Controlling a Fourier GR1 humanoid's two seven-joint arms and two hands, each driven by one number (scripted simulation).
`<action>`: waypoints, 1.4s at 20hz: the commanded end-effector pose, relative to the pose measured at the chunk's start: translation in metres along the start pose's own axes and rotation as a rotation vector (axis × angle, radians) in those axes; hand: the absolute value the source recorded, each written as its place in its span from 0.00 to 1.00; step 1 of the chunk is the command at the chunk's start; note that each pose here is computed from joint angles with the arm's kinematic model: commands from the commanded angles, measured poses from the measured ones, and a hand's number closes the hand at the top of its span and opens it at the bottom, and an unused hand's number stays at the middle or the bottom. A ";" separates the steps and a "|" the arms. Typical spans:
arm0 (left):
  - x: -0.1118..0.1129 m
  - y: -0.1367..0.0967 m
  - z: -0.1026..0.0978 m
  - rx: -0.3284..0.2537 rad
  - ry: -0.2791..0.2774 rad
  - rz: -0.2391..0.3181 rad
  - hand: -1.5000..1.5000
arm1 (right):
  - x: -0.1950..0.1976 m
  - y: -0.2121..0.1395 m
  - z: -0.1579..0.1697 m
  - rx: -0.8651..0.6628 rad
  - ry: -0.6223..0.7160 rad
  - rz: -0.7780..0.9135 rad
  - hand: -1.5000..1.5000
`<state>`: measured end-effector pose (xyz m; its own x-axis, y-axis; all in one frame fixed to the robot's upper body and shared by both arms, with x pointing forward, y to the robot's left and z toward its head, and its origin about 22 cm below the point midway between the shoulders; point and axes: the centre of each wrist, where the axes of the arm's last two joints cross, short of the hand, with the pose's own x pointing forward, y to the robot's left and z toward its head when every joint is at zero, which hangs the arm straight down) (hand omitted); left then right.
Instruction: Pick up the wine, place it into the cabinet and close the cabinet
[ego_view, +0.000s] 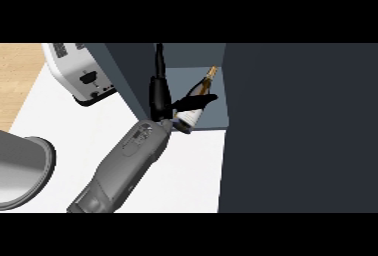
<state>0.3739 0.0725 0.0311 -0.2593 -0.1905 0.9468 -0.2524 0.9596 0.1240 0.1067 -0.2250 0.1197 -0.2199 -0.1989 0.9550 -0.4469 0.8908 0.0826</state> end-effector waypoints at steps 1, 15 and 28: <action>0.010 -0.006 0.013 -0.074 -0.018 0.044 0.00 | 0.042 0.009 0.012 -0.022 -0.065 0.042 0.00; 0.031 0.045 0.085 -0.168 -0.001 0.235 0.00 | 0.041 0.011 0.008 -0.050 -0.025 0.100 0.00; 0.038 0.154 0.123 -0.292 -0.032 0.266 0.00 | 0.047 0.002 0.000 -0.004 0.022 0.118 1.00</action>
<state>0.2289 0.1627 0.0469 -0.3143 0.0397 0.9485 0.0278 0.9991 -0.0326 0.1127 -0.2317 0.1303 -0.2217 -0.0683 0.9727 -0.3809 0.9244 -0.0219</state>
